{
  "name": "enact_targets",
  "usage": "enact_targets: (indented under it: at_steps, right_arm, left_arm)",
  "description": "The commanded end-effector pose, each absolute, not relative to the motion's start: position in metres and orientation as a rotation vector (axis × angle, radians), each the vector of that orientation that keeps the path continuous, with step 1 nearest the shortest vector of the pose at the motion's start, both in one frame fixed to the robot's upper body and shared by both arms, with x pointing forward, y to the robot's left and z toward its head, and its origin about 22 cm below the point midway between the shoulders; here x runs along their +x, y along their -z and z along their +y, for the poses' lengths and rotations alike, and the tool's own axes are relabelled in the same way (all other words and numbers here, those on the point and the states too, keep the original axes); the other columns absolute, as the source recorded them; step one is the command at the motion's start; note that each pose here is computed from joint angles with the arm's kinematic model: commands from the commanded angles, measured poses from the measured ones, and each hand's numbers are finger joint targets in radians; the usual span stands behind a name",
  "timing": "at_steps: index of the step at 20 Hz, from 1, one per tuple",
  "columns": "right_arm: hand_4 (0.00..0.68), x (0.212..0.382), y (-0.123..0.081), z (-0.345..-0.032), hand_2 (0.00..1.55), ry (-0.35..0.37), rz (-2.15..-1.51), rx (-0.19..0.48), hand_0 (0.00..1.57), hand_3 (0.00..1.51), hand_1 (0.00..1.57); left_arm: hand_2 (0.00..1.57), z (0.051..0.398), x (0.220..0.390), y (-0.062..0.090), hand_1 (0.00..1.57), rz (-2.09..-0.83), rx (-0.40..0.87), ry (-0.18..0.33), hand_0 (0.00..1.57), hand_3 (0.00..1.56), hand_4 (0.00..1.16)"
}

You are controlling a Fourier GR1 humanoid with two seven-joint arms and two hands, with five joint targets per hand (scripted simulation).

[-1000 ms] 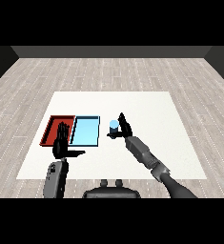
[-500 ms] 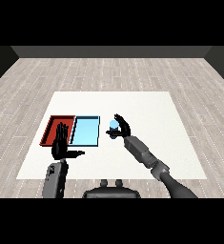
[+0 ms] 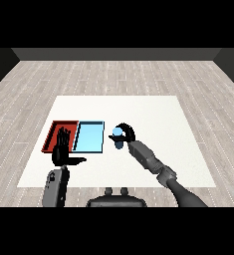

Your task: Pick the blue can and put it in the blue box

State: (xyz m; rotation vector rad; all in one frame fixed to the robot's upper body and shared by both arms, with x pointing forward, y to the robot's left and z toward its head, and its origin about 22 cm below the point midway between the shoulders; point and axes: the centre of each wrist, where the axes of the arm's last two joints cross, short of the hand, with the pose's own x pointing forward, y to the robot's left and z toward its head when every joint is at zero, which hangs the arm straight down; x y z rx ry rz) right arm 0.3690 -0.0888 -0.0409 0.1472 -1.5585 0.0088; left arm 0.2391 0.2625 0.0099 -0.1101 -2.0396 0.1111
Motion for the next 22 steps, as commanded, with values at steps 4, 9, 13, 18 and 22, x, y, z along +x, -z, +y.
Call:
enact_targets:
  at_steps: [4,9,13,18,22]
  right_arm:
    - [0.657,0.374,0.027,-0.079,1.46,-0.041,-1.651,0.138,1.5,1.42,1.5]
    - [0.643,0.376,0.023,-0.078,1.45,-0.055,-1.701,0.149,1.47,1.41,1.47]
    - [0.648,0.396,-0.023,-0.056,1.45,-0.086,-1.763,0.178,1.49,1.4,1.49]
    - [0.665,0.395,-0.023,-0.058,1.44,-0.117,-1.854,0.23,1.44,1.42,1.44]
    - [0.661,0.374,-0.014,-0.096,1.45,-0.113,-1.872,0.218,1.43,1.42,1.43]
  left_arm:
    - [0.0,0.234,0.248,-0.011,0.0,-2.001,-0.127,-0.088,0.0,0.0,0.0]
    - [0.0,0.233,0.247,0.002,0.0,-1.989,-0.096,0.005,0.0,0.0,0.0]
    - [0.0,0.209,0.251,0.009,0.0,-1.919,-0.156,-0.004,0.0,0.0,0.0]
    - [0.0,0.197,0.259,0.01,0.0,-1.884,-0.243,0.01,0.0,0.0,0.0]
    - [0.0,0.193,0.267,0.0,0.0,-1.883,-0.241,0.024,0.0,0.0,0.0]
